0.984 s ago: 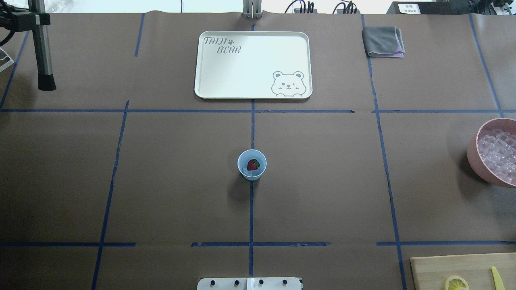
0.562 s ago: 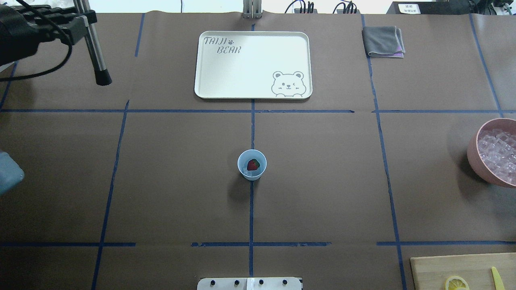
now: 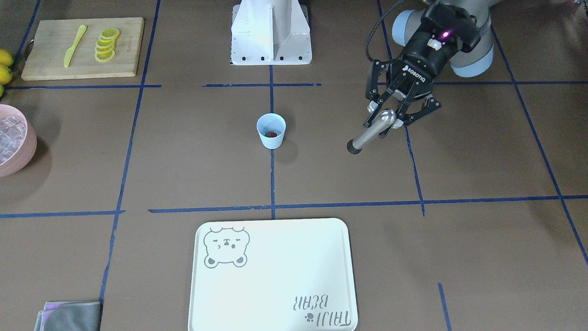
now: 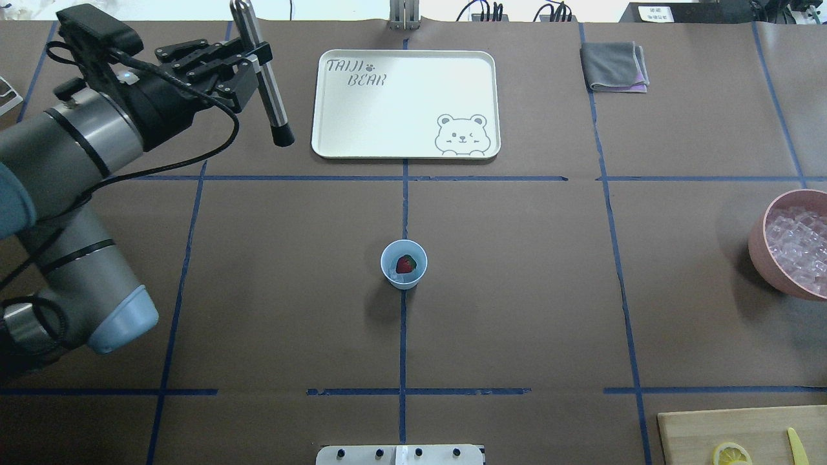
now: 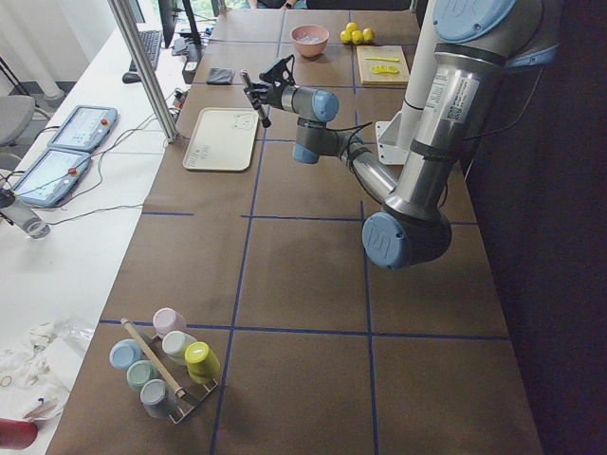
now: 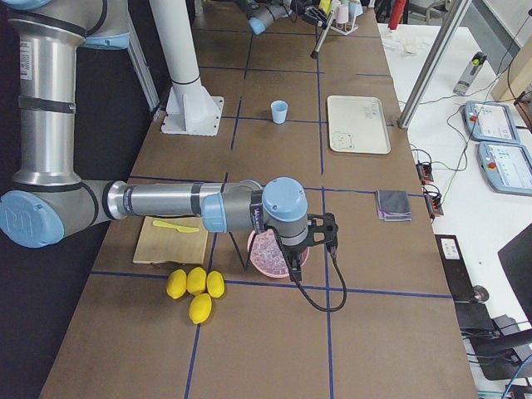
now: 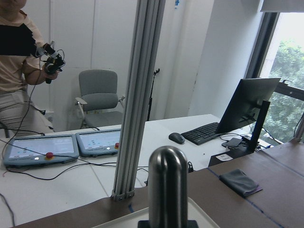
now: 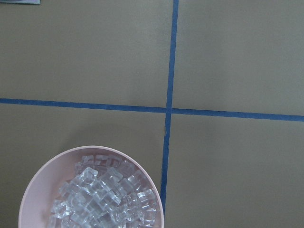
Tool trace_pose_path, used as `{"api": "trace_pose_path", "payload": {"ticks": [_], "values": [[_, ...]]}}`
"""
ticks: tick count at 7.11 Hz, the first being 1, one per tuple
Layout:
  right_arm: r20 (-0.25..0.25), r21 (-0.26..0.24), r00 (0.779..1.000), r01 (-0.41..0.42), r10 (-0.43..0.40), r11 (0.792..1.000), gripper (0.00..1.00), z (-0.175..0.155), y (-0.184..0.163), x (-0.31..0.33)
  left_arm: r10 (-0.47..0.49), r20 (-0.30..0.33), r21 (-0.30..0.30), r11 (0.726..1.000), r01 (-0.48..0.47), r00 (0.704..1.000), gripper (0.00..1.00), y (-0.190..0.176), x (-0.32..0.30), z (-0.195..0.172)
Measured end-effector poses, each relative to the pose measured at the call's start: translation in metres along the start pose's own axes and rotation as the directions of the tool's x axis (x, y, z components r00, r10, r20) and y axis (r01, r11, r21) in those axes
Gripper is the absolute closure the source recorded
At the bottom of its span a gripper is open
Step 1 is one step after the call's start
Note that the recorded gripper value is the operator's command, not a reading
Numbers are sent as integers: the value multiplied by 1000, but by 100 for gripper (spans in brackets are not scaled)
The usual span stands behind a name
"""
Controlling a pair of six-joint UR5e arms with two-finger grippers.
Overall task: Mash ice and strawberries in cup
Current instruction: 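Lift the pestle with the left gripper and carry it toward the cup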
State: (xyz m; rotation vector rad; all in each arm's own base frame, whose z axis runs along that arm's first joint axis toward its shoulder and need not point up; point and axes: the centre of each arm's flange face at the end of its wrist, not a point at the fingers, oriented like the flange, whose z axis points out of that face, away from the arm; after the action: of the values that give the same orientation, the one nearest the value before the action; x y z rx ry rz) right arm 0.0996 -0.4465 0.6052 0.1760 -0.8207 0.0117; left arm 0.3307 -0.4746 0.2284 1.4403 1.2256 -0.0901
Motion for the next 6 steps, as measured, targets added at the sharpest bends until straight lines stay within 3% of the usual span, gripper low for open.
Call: {"api": "trace_pose_path", "payload": {"ticks": [3,6], "values": [[0,0,1000,0,0,1000,1,0,1,0,17,-73,76,997,-12,997,100,33,21,34],[0,0,1000,0,0,1000,1,0,2,0,-42,-145,41,998,49,989,100,95,114,22]]}}
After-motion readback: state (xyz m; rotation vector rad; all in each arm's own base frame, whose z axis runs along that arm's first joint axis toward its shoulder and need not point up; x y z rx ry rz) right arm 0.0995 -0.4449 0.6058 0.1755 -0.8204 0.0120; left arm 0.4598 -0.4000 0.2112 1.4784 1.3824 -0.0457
